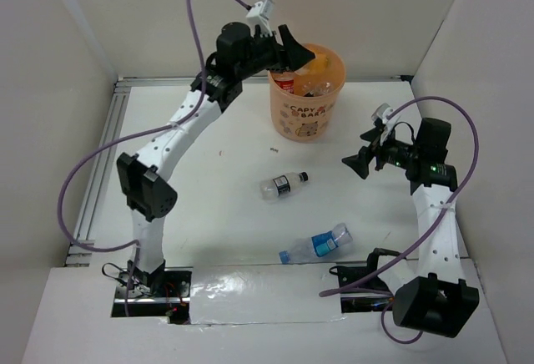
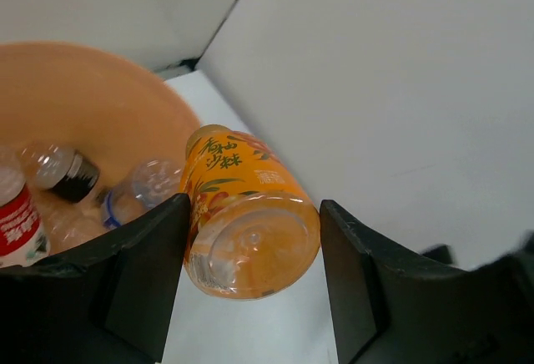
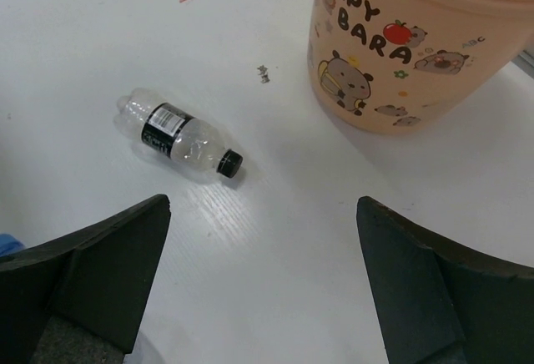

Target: Put the plastic bottles in the bin

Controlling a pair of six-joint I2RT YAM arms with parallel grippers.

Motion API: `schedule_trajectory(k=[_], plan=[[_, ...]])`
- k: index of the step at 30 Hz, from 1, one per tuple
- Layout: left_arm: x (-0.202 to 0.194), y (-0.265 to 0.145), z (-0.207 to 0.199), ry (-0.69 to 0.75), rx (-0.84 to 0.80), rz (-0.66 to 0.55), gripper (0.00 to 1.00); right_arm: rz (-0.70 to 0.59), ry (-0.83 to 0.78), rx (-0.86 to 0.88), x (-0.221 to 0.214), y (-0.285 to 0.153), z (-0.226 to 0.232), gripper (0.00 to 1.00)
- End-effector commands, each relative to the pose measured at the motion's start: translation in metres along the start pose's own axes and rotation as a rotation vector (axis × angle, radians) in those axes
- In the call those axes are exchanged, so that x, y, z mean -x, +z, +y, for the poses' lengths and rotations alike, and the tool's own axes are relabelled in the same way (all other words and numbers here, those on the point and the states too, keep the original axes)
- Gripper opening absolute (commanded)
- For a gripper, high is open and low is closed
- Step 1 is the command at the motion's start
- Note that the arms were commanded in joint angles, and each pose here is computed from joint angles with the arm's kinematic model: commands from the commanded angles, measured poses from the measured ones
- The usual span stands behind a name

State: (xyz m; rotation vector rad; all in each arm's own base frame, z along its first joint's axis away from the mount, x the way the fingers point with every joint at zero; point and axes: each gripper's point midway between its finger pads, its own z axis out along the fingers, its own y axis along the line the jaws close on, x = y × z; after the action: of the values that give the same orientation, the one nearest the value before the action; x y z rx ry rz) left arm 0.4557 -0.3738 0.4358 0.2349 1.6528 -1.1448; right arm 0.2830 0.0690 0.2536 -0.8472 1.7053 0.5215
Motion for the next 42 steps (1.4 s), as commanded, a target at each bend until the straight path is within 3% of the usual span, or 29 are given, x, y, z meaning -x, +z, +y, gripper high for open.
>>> schedule_trajectory(k=[1, 4, 5, 7, 11, 14, 15, 17, 19, 20, 22, 23, 26, 30, 35, 42], plan=[[-0.013, 0.019, 0.034, -0.009, 0.112, 0.003, 0.04, 0.014, -0.037, -0.026, 0.0, -0.007, 0.003, 1.0], [-0.035, 0.029, 0.065, -0.009, 0.194, 0.023, 0.1, 0.026, -0.023, -0.029, 0.001, -0.01, 0.004, 1.0], [-0.037, 0.03, 0.075, -0.012, 0.208, 0.028, 0.35, 0.048, 0.018, -0.013, -0.006, -0.009, 0.008, 1.0], [-0.034, 0.039, 0.074, -0.018, 0.188, 0.019, 0.63, 0.047, 0.008, 0.054, -0.01, -0.006, 0.016, 1.0], [-0.023, 0.041, 0.062, -0.011, 0.151, 0.008, 1.0, 0.052, -0.021, 0.173, -0.028, -0.005, 0.039, 0.96], [0.006, 0.023, 0.03, 0.021, 0.091, -0.044, 1.0, 0.053, -0.244, 0.271, -0.063, -0.004, 0.059, 0.9], [0.013, 0.016, 0.022, 0.024, 0.084, -0.054, 1.0, 0.065, -0.206, 0.288, -0.066, -0.006, 0.066, 0.9], [0.007, 0.002, 0.018, 0.076, 0.106, -0.033, 1.0, 0.075, -0.382, 0.342, -0.084, -0.008, 0.074, 0.9], [0.017, -0.031, -0.019, 0.196, 0.096, -0.063, 1.0, 0.089, -0.471, 0.435, -0.094, -0.01, 0.089, 0.9], [-0.017, -0.038, -0.002, 0.22, 0.15, 0.016, 1.0, 0.103, -0.5, 0.493, -0.101, -0.01, 0.098, 0.92], [-0.025, -0.076, -0.023, 0.318, 0.163, 0.031, 1.0, 0.11, -0.53, 0.593, -0.106, -0.007, 0.115, 0.92], [-0.072, -0.087, 0.003, 0.321, 0.213, 0.132, 1.0, 0.122, -0.546, 0.62, -0.108, -0.007, 0.119, 0.92], [-0.146, -0.138, 0.03, 0.329, 0.26, 0.295, 1.0, 0.149, -0.618, 0.726, -0.121, -0.006, 0.139, 0.93], [-0.214, -0.176, 0.044, 0.325, 0.248, 0.437, 1.0, 0.14, -0.639, 0.787, -0.124, 0.001, 0.152, 0.94], [-0.26, -0.167, 0.063, 0.361, 0.258, 0.55, 1.0, 0.078, -0.589, 0.814, -0.1, 0.009, 0.163, 0.94], [-0.267, -0.156, 0.07, 0.362, 0.304, 0.544, 1.0, 0.096, -0.657, 0.947, -0.082, -0.012, 0.205, 0.94]])
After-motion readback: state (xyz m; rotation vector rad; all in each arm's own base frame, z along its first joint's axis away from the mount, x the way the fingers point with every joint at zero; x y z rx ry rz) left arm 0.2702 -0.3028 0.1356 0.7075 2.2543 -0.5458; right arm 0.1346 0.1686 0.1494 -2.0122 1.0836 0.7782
